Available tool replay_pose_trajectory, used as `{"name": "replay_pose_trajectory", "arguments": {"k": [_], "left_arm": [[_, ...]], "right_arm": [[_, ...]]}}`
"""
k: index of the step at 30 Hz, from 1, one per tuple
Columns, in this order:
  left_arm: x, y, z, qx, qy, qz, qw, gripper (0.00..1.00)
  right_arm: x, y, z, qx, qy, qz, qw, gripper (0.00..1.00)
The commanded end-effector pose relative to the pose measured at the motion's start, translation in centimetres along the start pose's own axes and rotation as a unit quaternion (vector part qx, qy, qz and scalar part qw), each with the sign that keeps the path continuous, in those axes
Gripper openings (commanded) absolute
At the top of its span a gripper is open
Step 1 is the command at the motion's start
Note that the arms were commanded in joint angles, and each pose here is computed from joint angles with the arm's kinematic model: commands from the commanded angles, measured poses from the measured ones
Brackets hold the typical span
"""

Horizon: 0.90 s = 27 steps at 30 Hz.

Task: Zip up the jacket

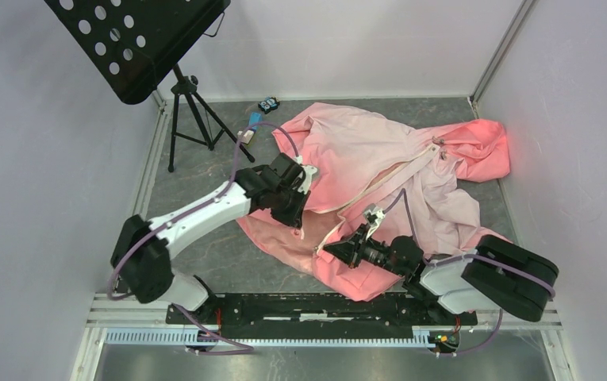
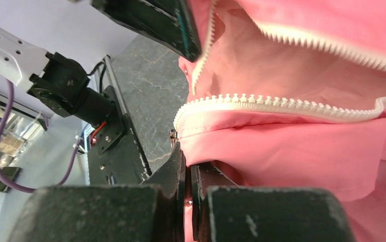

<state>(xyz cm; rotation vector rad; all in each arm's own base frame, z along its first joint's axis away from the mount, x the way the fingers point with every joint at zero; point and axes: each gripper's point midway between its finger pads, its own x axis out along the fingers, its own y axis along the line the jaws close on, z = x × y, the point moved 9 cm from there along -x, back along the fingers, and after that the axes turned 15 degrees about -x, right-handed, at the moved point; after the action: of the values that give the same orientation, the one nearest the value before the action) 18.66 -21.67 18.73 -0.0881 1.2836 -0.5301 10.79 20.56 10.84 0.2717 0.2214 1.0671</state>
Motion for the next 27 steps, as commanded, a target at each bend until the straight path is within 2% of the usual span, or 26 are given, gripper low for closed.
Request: {"name": "replay_pose_trajectory", "arguments": {"k": [1, 17, 27], "left_arm": [[-2.3, -0.2, -0.4, 0.048, -0.038, -0.065, 0.996, 0.02], [-2.6, -0.5, -1.8, 0.049, -0.022, -0.15, 0.987, 0.02], [-2.8, -0.2, -1.6, 0.046, -0.034, -0.136, 0.989, 0.02]], "right_arm": [[-0.1, 0.9, 1.4, 0.001, -0.059, 0.053, 0.997, 0.0], [2.9, 0.0, 1.2, -0.062, -0.032, 0.051, 0.996, 0.0], [2.9, 0.4, 0.7, -0.064, -0.025, 0.065, 0.996, 0.0]]}}
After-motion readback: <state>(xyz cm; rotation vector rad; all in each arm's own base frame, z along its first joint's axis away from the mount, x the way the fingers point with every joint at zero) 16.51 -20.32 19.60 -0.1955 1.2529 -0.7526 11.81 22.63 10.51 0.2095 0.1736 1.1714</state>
